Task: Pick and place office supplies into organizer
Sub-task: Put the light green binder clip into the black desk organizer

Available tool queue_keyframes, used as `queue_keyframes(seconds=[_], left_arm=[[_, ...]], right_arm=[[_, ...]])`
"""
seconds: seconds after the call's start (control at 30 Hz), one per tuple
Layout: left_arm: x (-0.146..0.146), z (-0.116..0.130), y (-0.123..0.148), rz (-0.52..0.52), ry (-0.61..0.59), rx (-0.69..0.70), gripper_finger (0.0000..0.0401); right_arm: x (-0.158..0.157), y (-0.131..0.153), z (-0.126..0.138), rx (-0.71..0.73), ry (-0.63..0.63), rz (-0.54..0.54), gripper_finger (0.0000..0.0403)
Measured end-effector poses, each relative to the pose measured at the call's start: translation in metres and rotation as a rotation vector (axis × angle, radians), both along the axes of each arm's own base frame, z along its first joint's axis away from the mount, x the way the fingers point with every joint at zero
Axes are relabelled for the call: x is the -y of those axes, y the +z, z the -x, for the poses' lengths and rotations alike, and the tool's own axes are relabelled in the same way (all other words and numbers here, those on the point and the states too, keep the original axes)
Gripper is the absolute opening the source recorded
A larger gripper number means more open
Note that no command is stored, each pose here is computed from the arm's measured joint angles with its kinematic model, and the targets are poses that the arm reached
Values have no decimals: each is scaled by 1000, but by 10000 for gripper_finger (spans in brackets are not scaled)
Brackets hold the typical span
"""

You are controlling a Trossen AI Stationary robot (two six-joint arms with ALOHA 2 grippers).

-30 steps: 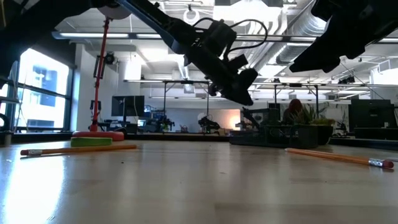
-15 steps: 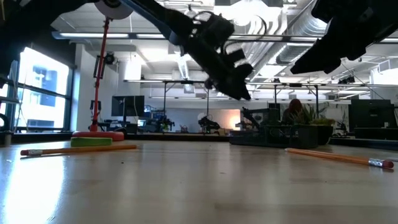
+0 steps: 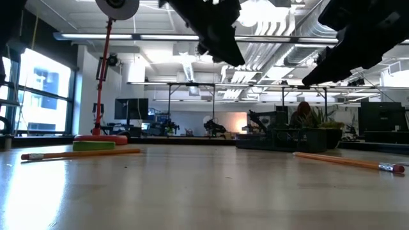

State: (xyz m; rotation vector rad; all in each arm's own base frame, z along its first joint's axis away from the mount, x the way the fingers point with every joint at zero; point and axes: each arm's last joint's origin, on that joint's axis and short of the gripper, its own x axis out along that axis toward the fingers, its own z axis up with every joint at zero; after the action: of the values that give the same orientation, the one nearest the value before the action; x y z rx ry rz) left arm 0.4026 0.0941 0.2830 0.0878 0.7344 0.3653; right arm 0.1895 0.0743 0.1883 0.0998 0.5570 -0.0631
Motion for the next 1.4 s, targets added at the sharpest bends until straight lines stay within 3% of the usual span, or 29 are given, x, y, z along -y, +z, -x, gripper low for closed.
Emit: queue_keyframes(seconds=[0.3,0.5,0.7,0.93,1.23,1.4], left_arm=[[80,40,-34,59,-54,-79,97],[125,79,-52,87,-11,82,90],[163,103,-73,119,-77,253,91],[182,116,-85,112,-95,301,92],[195,120,-84,151,-98,323,92],[212,126,-87,155,-83,337,92]], right_arm=[[-24,-21,-32,73,353,-11,129],[-30,-31,-47,169,438,133,129],[-37,-24,-72,226,513,46,129],[-46,-38,-105,142,682,-152,129],[-68,-62,-138,99,759,-135,129],[-93,-72,-142,84,821,-135,129]])
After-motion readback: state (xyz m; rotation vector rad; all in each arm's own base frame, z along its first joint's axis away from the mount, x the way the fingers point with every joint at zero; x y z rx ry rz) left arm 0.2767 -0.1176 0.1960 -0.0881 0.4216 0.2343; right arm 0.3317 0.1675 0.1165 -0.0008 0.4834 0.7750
